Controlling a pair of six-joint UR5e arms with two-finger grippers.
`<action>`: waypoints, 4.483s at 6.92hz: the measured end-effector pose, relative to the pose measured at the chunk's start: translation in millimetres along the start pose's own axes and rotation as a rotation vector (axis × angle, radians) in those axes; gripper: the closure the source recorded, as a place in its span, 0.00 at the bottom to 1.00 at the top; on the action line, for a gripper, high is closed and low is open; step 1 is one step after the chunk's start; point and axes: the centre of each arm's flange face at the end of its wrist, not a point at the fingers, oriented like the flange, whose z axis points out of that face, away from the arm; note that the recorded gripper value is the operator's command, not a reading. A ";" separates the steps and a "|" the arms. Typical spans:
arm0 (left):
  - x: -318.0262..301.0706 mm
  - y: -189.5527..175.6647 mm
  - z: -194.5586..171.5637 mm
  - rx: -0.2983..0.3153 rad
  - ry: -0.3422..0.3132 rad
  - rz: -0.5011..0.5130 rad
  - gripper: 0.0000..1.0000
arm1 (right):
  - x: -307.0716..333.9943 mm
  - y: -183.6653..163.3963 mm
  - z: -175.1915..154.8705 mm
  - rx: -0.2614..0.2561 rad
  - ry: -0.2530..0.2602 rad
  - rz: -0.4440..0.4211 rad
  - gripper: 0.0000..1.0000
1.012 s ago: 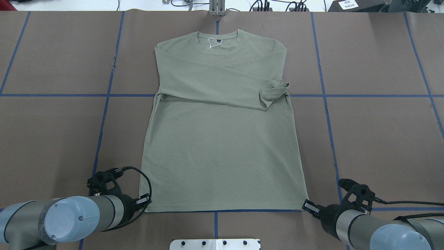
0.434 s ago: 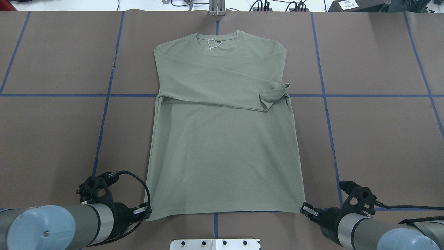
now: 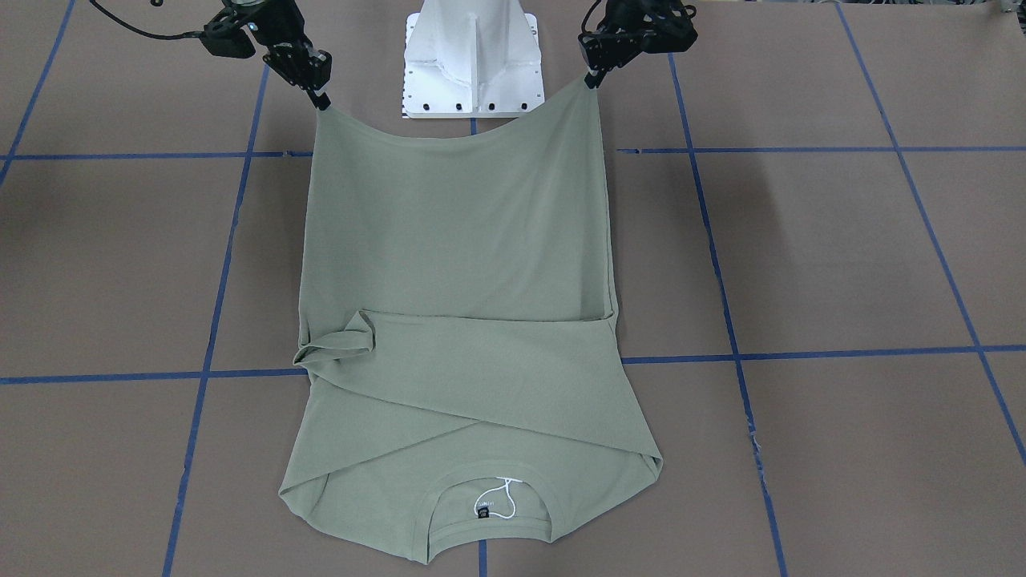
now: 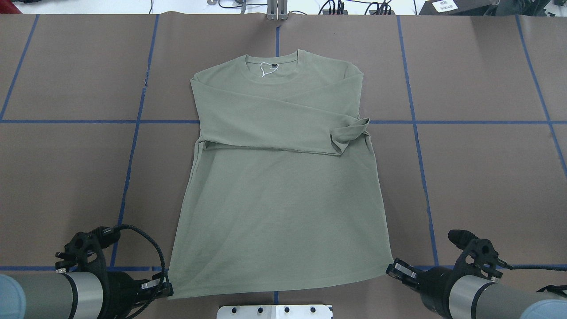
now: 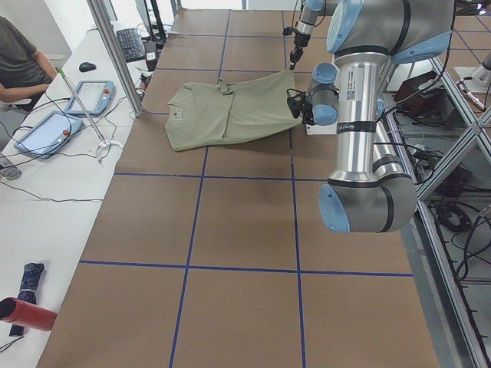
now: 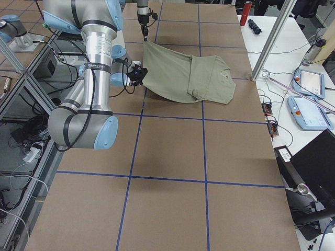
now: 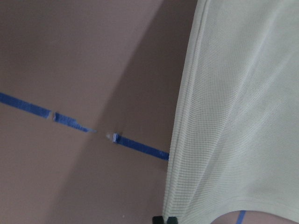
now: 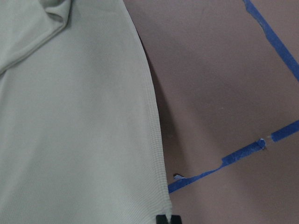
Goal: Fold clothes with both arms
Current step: 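Lift the hem with both grippers and fold it toward the collar, then lay the hem down at the collar and open both grippers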
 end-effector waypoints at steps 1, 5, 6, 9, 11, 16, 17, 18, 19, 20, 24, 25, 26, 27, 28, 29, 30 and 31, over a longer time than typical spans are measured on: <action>7.8 -1.5 -9.3 -0.001 0.027 0.002 1.00 | -7.7 -9.4 -8.1 0.041 -0.035 0.008 1.00; 77.8 -127.3 -7.4 0.268 0.126 0.078 1.00 | -75.7 -108.3 41.6 0.236 -0.061 -0.119 1.00; 90.2 -167.1 -4.5 0.325 0.117 0.086 1.00 | -115.2 -145.0 64.7 0.258 -0.020 -0.136 1.00; 99.5 -268.2 -0.9 0.457 0.094 0.132 1.00 | -185.3 -259.2 92.3 0.289 0.088 -0.164 1.00; 113.4 -312.6 15.1 0.502 0.073 0.131 1.00 | -209.1 -318.8 118.4 0.274 0.153 -0.161 1.00; 92.6 -410.2 117.0 0.561 0.083 0.124 1.00 | -235.6 -391.7 217.7 0.309 0.238 -0.125 1.00; 90.4 -415.5 122.9 0.572 0.074 0.121 1.00 | -230.6 -397.5 226.5 0.310 0.246 -0.122 1.00; 88.6 -418.9 127.3 0.577 0.066 0.118 1.00 | -227.5 -400.8 231.8 0.310 0.253 -0.119 1.00; 89.1 -419.9 128.6 0.578 0.064 0.118 1.00 | -228.5 -401.8 233.5 0.310 0.255 -0.118 1.00; 91.1 -419.8 128.4 0.579 0.067 0.118 1.00 | -230.9 -401.5 234.6 0.309 0.254 -0.118 1.00; 87.7 -419.7 123.7 0.584 0.103 0.153 0.49 | -234.9 -400.2 237.3 0.306 0.256 -0.119 0.48; 87.0 -419.3 123.4 0.584 0.108 0.158 0.46 | -238.3 -398.9 235.6 0.305 0.250 -0.121 0.41; 83.5 -418.5 122.9 0.582 0.118 0.163 0.45 | -243.1 -395.8 230.7 0.302 0.236 -0.123 0.35; 77.7 -417.5 121.8 0.581 0.130 0.169 0.43 | -247.3 -388.5 217.1 0.282 0.203 -0.125 0.30; 76.2 -415.8 119.1 0.580 0.144 0.174 0.43 | -238.9 -373.2 196.2 0.233 0.160 -0.126 0.29; 76.8 -413.0 115.4 0.578 0.157 0.177 0.43 | -216.9 -349.2 179.8 0.181 0.128 -0.118 0.29; 77.1 -408.5 110.7 0.572 0.169 0.182 0.43 | -189.3 -317.1 173.1 0.135 0.117 -0.097 0.28; 79.3 -401.7 105.0 0.556 0.185 0.188 0.43 | -161.5 -289.6 170.4 0.098 0.122 -0.077 0.17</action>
